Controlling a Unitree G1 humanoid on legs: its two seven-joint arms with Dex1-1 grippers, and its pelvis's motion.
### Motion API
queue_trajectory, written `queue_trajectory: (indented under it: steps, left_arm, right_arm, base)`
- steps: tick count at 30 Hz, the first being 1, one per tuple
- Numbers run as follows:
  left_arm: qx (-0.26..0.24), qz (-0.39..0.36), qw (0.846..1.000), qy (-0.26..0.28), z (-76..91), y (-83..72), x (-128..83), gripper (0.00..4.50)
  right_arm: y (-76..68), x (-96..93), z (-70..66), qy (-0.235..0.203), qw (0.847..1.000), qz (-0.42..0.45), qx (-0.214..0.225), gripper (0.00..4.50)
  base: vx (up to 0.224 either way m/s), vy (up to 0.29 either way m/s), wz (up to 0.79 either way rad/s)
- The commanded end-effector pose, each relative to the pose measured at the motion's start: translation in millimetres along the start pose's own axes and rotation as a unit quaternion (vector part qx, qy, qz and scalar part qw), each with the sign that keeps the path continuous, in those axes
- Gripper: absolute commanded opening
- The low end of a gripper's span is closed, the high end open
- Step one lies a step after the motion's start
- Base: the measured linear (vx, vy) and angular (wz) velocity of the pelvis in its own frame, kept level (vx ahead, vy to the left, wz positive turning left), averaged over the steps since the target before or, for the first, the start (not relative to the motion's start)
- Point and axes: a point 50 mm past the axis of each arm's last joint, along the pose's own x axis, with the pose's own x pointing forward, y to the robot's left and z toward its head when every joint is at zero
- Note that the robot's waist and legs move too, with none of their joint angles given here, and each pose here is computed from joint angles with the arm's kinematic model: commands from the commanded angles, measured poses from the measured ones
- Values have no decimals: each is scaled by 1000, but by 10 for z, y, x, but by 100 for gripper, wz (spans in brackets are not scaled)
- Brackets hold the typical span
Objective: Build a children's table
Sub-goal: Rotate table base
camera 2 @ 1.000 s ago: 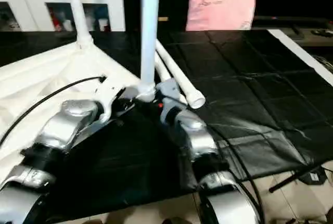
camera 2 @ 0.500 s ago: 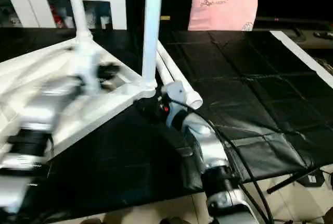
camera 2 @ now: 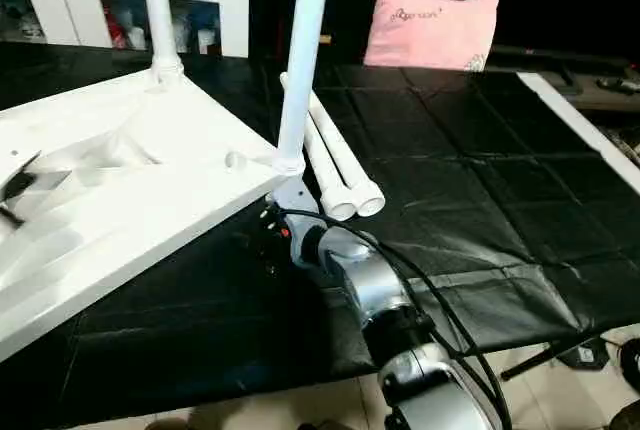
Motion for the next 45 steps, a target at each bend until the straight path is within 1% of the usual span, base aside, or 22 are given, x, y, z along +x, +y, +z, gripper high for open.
queue_trajectory:
  steps: [1,2,5,7,10,11,13,15,16,18,22,24,26,28,30,31,32,33,35,37,40,45]
  left_arm:
    - [4,-45,999,19,-52,-146,30,21]
    - [14,-53,998,27,-63,-163,38,9]
    - [28,-27,999,26,-42,-102,43,9]
    - [17,2,1000,8,19,-16,34,9]
    - [-18,66,997,-33,119,201,-15,9]
    - [-19,70,997,-35,123,217,-20,9]
    - [-27,94,994,-43,134,321,-68,9]
    - [-21,98,994,-31,87,380,-106,9]
    - [-7,86,996,-2,-20,385,-126,9]
    - [11,67,997,27,-122,357,-134,9]
    - [33,-17,995,92,-372,185,-147,9]
    - [39,-45,993,106,-427,127,-156,9]
    - [34,-84,990,108,-440,58,-161,9]
    - [34,-97,989,103,-434,33,-163,9]
    - [24,-140,986,87,-403,-62,-179,9]
    - [20,-199,978,65,-347,-188,-217,9]
    - [20,-202,977,64,-344,-194,-219,9]
    - [24,-225,973,49,-309,-247,-241,9]
    - [26,-297,954,19,-222,-401,-335,9]
    - [29,-383,923,-17,-130,-579,-467,9]
    - [20,-449,892,-57,-10,-733,-573,9]
    - [9,-492,867,-76,94,-860,-662,9]
  right_arm:
    - [-36,44,26,7,1000,-11,-3,450]
    - [-20,86,29,12,1000,-9,-5,450]
    - [-5,130,38,18,1000,-9,-15,450]
    - [6,153,54,17,1000,-9,-13,450]
    - [23,181,74,11,1000,-10,-9,450]
    - [23,183,75,10,1000,-10,-9,450]
    - [29,198,73,9,1000,-9,-8,450]
    - [29,210,65,8,1000,-10,-9,450]
    - [24,217,60,7,1000,-12,-9,450]
    - [20,220,60,6,1000,-15,-8,450]
    - [7,237,72,4,1000,-23,-6,450]
    - [5,247,81,3,1000,-25,-6,450]
    - [6,262,98,0,1000,-25,-7,450]
    - [9,267,101,0,1000,-25,-7,450]
    - [17,279,107,-1,1000,-23,-8,450]
    - [25,291,112,-1,1000,-21,-11,450]
    - [26,291,113,0,1000,-21,-11,450]
    - [30,297,115,0,1000,-20,-12,450]
    - [35,309,123,0,1000,-20,-14,450]
    - [48,325,137,0,1000,-17,-15,450]
    - [92,352,158,-4,1000,-4,-18,450]
    - [161,392,188,-10,1000,13,-19,450]
  base:
    - [0,0,0]
    - [0,0,0]
    - [0,0,0]
    - [0,0,0]
    - [0,0,0]
    - [0,0,0]
    - [0,0,0]
    - [0,0,0]
    - [0,0,0]
    - [0,0,0]
    - [0,0,0]
    - [0,0,0]
    - [0,0,0]
    - [0,0,0]
    - [0,0,0]
    - [0,0,0]
    - [0,0,0]
    - [0,0,0]
    - [0,0,0]
    - [0,0,0]
    - [0,0,0]
    - [0,0,0]
